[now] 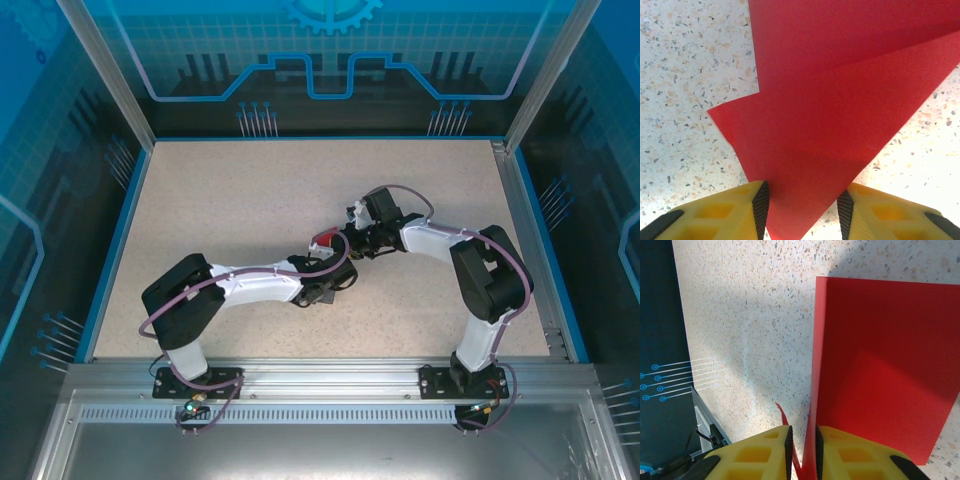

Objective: Fold a paper plane with a square sheet of paper (pick it up from the middle)
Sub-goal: Fourth fold the wing at the center of the table.

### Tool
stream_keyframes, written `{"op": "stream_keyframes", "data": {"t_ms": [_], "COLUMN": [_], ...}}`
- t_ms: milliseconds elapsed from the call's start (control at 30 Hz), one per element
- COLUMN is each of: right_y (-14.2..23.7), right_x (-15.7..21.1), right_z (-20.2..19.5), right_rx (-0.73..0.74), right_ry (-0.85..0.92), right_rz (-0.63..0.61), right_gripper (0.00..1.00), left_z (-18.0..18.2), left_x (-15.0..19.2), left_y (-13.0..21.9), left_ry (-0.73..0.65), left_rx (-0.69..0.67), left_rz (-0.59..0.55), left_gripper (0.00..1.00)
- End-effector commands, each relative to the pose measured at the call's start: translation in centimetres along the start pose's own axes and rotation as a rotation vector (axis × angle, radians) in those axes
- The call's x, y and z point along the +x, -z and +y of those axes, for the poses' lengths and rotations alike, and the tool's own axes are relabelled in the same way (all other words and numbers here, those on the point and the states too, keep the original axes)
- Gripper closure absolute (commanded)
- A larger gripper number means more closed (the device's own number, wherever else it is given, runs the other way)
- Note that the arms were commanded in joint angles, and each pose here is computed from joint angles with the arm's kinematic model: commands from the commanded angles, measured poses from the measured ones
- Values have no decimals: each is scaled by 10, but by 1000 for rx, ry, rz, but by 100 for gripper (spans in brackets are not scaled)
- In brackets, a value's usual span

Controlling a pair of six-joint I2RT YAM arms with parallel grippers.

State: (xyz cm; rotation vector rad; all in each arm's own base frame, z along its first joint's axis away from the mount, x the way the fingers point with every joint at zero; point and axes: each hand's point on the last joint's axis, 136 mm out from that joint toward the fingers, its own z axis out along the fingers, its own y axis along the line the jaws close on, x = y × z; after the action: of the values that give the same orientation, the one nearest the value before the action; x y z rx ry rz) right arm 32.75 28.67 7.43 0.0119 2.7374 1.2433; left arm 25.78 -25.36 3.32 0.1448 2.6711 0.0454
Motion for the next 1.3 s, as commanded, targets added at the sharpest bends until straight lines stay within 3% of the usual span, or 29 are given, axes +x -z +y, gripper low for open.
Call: {"op": "stream_keyframes", "data": {"t_ms": [0,667,1267], "right_y": [6,6,8], "right_x": [-2,0,-1], "right_z": [-1,-2,-3], "right_rx": [8,13,25], "right_ry": [-22,-26,-23], "right_rz": [-5,-10,-15], "right_gripper": [79,81,80], "left_z": [3,9,-2], "left_x": [-2,5,-4], "left_y": [-1,-7,1], "left_ry": [-28,-40,-46], "left_rx": [-30,-52,17], "left_rz": [-22,-17,-49], "left_gripper": [61,54,84]}}
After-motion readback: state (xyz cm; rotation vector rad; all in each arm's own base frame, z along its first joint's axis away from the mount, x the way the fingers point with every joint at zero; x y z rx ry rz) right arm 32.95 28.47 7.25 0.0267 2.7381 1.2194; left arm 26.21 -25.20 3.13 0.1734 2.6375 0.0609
